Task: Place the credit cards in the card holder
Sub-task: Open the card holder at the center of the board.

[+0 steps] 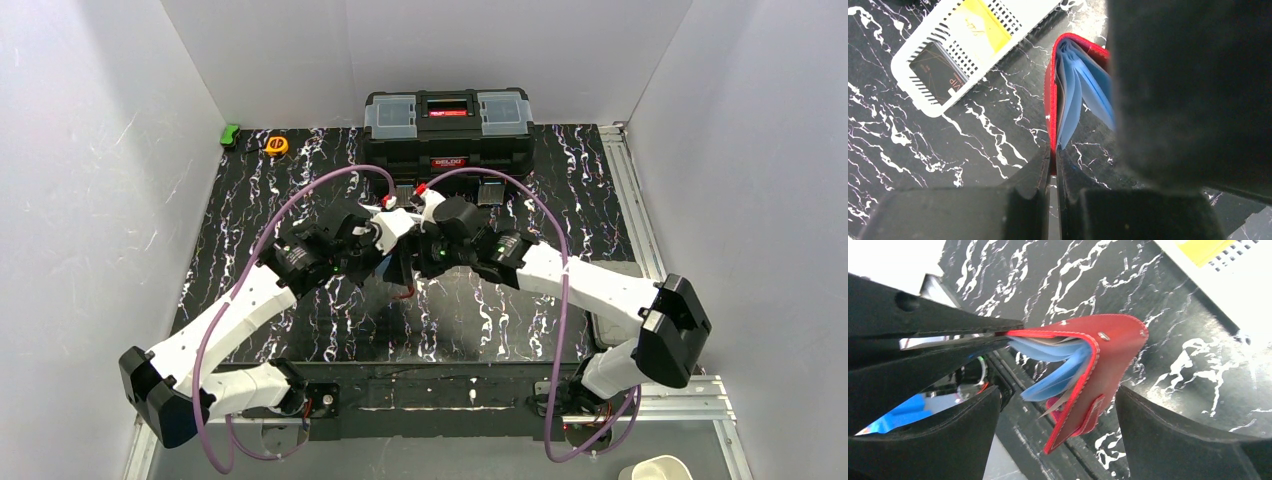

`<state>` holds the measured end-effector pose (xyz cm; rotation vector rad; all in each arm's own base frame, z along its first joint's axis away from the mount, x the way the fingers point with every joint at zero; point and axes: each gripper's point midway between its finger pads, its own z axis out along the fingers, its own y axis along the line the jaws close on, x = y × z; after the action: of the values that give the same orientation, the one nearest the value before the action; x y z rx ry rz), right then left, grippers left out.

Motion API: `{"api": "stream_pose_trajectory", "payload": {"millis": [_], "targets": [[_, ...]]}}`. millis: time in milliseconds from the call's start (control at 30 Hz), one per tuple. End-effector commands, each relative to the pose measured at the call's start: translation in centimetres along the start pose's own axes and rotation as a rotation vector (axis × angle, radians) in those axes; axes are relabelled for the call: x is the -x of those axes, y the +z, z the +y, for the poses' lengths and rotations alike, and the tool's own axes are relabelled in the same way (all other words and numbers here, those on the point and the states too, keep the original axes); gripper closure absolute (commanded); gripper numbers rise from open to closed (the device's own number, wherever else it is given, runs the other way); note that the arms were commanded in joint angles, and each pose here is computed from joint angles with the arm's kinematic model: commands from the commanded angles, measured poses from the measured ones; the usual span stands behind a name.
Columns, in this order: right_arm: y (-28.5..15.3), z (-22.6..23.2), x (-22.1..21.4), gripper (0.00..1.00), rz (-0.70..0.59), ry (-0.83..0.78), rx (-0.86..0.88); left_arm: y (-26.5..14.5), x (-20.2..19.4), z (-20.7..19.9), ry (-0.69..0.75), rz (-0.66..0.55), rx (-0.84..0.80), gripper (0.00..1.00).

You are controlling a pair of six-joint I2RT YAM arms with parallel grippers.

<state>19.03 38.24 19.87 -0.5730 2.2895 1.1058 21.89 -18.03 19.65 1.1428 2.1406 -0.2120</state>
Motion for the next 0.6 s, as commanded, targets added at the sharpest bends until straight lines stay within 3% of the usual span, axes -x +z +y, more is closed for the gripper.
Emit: {"api": "stream_pose_trajectory", "payload": {"millis": [0,167,300,567], "targets": [[-0.1,-0.1,2.0,0.11,-0.094,-0.134,-0.135,-1.1,1.4,0.1,-0.033,-0.038,0.002,1.00],[-0.9,-2.0,2.1,0.20,-0.155,-0.172,-0.247,-2.0,2.0,-0.7,-0.058,-0.059,-0.040,1.00],[-2.0,-2.0,2.7,0.31,-0.253,-0.159,-0.224,-2.8,2.1,-1.5,-0.077,-0.070,-0.077,1.00],[-4.6,-1.5,3.5,0.65,-0.412,-0.139,-0.145,-3.8,1.8,-2.7,-0.090,-0.077,-0.135,1.00]]}}
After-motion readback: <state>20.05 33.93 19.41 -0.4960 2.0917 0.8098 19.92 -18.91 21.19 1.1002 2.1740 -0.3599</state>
